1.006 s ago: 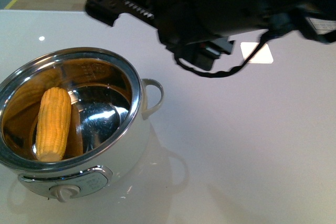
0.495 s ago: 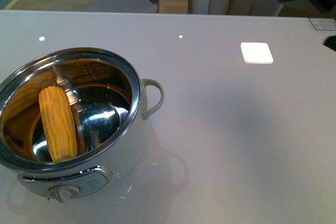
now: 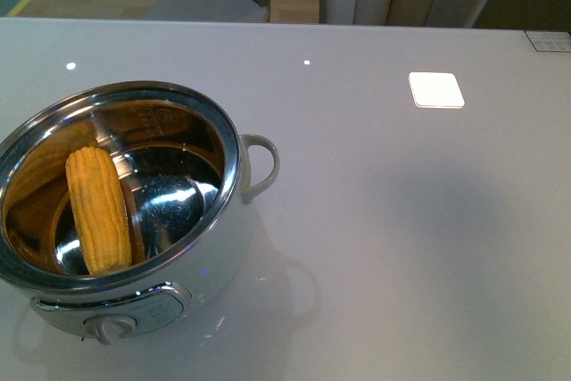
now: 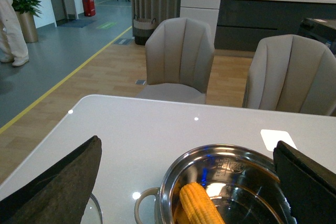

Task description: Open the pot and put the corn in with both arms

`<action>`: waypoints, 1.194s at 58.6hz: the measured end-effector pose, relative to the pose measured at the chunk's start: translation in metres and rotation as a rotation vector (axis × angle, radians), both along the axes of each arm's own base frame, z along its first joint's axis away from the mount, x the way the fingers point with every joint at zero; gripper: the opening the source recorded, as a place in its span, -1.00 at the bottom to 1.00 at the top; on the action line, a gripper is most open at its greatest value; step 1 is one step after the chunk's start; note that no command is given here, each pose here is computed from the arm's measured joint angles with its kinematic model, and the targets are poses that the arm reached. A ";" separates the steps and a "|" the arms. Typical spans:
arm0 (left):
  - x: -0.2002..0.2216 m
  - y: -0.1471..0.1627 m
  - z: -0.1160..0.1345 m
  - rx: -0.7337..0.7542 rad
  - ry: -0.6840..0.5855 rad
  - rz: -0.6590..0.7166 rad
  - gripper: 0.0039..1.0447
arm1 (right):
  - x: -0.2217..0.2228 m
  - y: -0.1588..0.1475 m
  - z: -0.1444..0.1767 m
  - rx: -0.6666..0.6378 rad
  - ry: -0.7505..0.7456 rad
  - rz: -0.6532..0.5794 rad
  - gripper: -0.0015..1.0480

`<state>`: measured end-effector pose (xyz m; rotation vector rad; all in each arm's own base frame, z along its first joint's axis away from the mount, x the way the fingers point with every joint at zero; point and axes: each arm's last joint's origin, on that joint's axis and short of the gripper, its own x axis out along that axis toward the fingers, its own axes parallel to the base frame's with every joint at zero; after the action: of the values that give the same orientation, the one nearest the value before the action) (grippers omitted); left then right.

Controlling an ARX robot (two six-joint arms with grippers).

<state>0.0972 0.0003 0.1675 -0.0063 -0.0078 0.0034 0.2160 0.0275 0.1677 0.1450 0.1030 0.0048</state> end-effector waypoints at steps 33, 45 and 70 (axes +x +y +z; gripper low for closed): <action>0.000 0.000 0.000 0.000 0.000 -0.001 0.87 | -0.058 -0.027 -0.006 -0.138 -0.087 -0.004 -0.96; 0.000 0.000 0.000 0.000 0.000 0.000 0.87 | -0.070 -0.027 -0.005 -0.139 -0.090 -0.003 -0.96; 0.000 0.000 0.000 0.000 0.000 -0.001 0.87 | -0.089 -0.027 0.004 -0.139 -0.117 -0.005 -0.96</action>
<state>0.0972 0.0002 0.1675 -0.0063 -0.0082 0.0026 0.1268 0.0003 0.1713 0.0063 -0.0139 0.0008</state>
